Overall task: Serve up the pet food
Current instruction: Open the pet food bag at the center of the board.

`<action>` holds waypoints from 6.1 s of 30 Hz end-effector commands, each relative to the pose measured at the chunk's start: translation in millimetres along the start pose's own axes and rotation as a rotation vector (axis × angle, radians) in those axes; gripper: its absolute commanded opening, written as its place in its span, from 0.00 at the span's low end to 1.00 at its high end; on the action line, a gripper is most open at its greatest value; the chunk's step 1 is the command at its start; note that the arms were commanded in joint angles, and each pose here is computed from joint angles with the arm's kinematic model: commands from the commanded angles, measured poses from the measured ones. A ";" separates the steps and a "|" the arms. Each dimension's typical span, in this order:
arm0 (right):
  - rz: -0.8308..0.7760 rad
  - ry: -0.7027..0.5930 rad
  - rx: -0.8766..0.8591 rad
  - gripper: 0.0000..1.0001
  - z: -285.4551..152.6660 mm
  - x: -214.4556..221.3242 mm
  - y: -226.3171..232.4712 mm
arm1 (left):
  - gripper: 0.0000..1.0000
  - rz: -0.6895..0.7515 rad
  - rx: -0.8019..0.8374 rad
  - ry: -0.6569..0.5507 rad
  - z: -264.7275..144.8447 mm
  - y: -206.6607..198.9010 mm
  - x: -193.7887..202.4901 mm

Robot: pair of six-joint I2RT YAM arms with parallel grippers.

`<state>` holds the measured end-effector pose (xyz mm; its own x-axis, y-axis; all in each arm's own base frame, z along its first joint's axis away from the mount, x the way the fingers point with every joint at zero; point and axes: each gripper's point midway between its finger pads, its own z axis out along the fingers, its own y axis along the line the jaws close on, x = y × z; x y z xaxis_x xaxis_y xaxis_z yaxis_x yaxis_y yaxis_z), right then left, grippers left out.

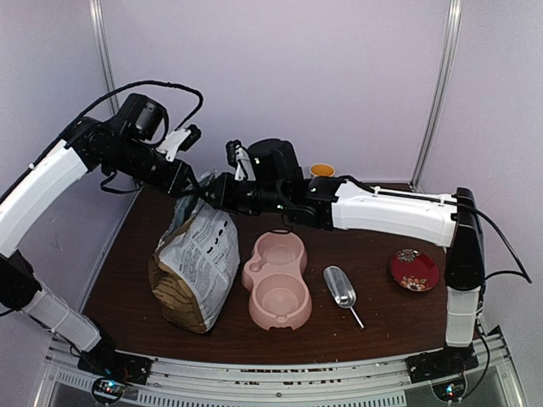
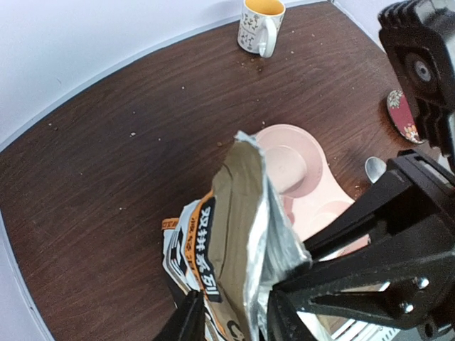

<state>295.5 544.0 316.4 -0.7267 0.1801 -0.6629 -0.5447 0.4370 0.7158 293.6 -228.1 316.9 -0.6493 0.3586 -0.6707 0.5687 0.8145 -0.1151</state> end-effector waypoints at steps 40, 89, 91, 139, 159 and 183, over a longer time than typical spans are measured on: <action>-0.076 0.046 0.058 0.52 12.8 -15.0 18.8 | 0.00 0.008 0.088 -0.053 12.0 -15.5 -14.6; -0.214 0.066 0.246 0.46 -45.5 -29.7 19.8 | 0.11 0.059 -0.063 -0.042 -22.0 9.3 2.0; -0.205 0.071 0.235 0.52 -40.6 -26.3 23.1 | 0.18 0.060 -0.070 -0.041 -24.5 10.6 5.4; -0.203 0.140 0.212 0.00 -19.8 15.2 34.9 | 0.14 -0.043 0.107 0.053 -33.4 -20.6 64.0; -0.272 0.180 0.376 0.00 -69.2 0.6 21.7 | 0.00 0.031 -0.305 0.128 -77.3 41.6 55.7; -0.246 0.143 0.266 0.73 -60.8 20.7 65.0 | 0.56 -0.077 -0.119 0.134 -84.2 -12.8 84.5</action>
<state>221.7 532.2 339.8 -0.6651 -0.1321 -0.7350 -0.6125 0.6595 0.4357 198.7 -167.5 327.2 -0.7273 0.3797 -0.5717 0.4768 0.8787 -0.0230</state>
